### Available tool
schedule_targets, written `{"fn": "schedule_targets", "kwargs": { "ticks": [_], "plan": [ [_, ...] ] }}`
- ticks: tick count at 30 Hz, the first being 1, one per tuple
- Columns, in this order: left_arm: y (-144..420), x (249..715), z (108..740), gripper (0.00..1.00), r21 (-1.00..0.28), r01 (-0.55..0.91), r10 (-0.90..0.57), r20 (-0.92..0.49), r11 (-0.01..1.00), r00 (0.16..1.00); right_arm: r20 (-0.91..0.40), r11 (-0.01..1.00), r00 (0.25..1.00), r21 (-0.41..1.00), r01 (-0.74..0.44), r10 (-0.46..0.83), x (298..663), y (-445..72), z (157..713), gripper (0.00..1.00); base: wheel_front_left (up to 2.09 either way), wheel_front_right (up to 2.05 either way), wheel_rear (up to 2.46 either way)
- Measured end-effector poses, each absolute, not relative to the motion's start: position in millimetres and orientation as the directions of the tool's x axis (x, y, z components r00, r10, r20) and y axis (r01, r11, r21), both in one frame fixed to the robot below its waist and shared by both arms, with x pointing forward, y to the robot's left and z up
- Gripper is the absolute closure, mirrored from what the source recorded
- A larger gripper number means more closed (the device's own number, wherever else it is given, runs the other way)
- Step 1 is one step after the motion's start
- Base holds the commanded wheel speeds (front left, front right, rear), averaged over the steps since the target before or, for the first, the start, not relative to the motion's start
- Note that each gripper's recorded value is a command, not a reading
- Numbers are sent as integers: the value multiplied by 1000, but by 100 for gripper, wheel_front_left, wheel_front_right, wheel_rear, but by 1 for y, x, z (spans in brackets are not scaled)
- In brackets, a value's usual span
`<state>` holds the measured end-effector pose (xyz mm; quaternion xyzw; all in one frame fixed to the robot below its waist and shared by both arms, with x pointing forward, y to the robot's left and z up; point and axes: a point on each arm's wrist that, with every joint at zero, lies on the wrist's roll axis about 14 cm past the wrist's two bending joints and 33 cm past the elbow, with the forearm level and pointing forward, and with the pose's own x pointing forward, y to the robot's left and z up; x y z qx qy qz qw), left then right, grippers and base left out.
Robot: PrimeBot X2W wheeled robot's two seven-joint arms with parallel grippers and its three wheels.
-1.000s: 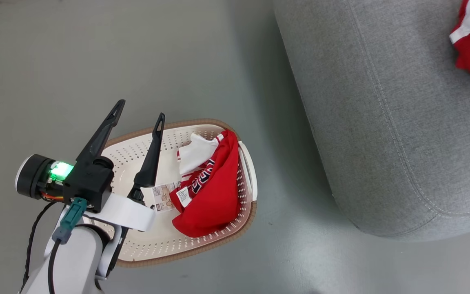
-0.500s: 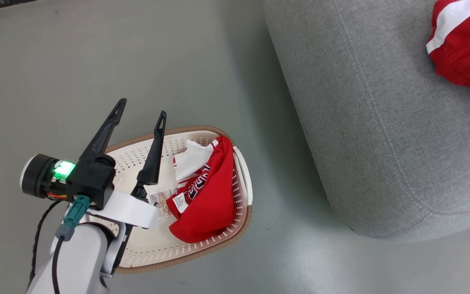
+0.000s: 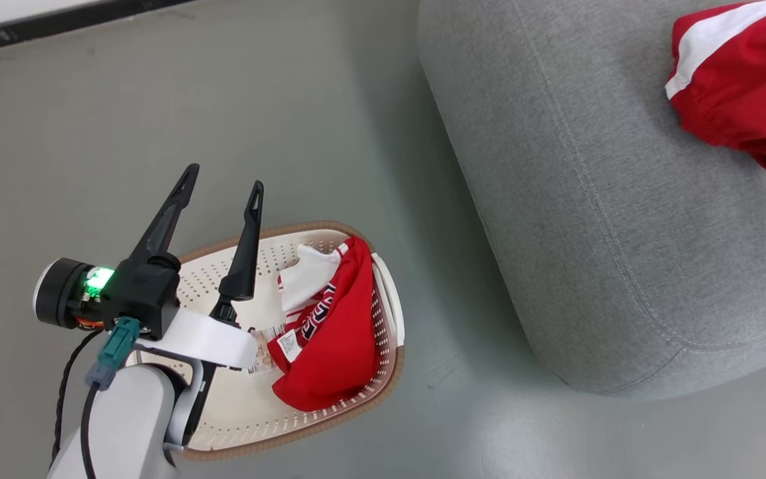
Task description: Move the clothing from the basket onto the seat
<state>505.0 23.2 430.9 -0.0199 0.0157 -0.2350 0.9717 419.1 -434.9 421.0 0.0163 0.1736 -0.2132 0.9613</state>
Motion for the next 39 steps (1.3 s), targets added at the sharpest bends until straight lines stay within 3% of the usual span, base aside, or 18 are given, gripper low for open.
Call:
{"fn": "schedule_targets", "kwargs": {
  "ticks": [21,39],
  "plan": [
    [53,498,457,0,-69,322,-323,4,944,946,-68,974,973,-69,214,-218,456,-384,512,0,0,0,0],
    [108,467,481,0,-73,135,-134,18,988,991,81,999,996,10,42,-43,466,-290,540,0,0,0,0]
  ]
}}
